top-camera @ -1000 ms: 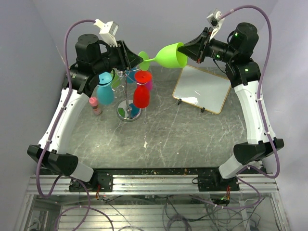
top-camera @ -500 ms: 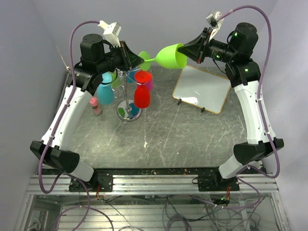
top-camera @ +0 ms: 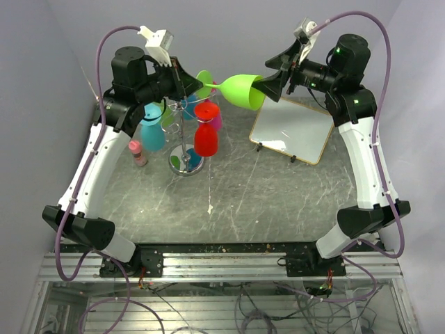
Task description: Place the wine glass upside down on the wine glass rack
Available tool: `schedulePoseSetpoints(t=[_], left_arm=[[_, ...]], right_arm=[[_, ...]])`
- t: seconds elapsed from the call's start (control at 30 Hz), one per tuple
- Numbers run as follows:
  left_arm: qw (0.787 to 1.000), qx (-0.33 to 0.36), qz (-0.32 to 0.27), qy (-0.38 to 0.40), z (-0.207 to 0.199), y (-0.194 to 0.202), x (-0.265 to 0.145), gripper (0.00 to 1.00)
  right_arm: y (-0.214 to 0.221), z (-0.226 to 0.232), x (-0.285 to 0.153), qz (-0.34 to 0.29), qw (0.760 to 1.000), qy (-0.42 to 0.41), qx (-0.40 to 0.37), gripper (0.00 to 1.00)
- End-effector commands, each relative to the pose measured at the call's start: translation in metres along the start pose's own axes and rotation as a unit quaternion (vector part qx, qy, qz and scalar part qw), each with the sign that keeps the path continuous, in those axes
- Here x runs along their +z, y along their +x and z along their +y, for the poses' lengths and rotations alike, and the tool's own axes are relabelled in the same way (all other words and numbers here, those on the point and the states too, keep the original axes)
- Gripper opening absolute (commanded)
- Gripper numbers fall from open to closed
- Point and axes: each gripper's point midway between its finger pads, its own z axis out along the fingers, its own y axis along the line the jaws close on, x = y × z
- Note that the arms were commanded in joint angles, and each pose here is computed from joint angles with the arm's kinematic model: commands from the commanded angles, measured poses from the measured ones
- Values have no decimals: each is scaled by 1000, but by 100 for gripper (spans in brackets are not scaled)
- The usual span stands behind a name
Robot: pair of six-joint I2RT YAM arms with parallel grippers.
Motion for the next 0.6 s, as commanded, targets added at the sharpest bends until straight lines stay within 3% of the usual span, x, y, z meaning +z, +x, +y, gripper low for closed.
schedulePoseSetpoints(t=[0.0,0.1,0.3,0.47,0.57], left_arm=[[998,37,-47,-15,-9,-34,-24,7],[998,41,-54,-15,-9,-40,-32,7],[993,89,-64,-29,-9,-48,-43,7],[982,172,-58,-43,-10,-55,-57,7],[963,266,-40,-19,-22,-54,-71,7]], right_arm=[[-10,3,-14,8,999,22,-49,91],[-11,2,-24,20,996,41,-76,99],[-16,-5,-45,41,988,96,-117,100],[-21,-24,-70,53,976,167,-126,100],[-26,-39,-89,53,967,216,-123,100]])
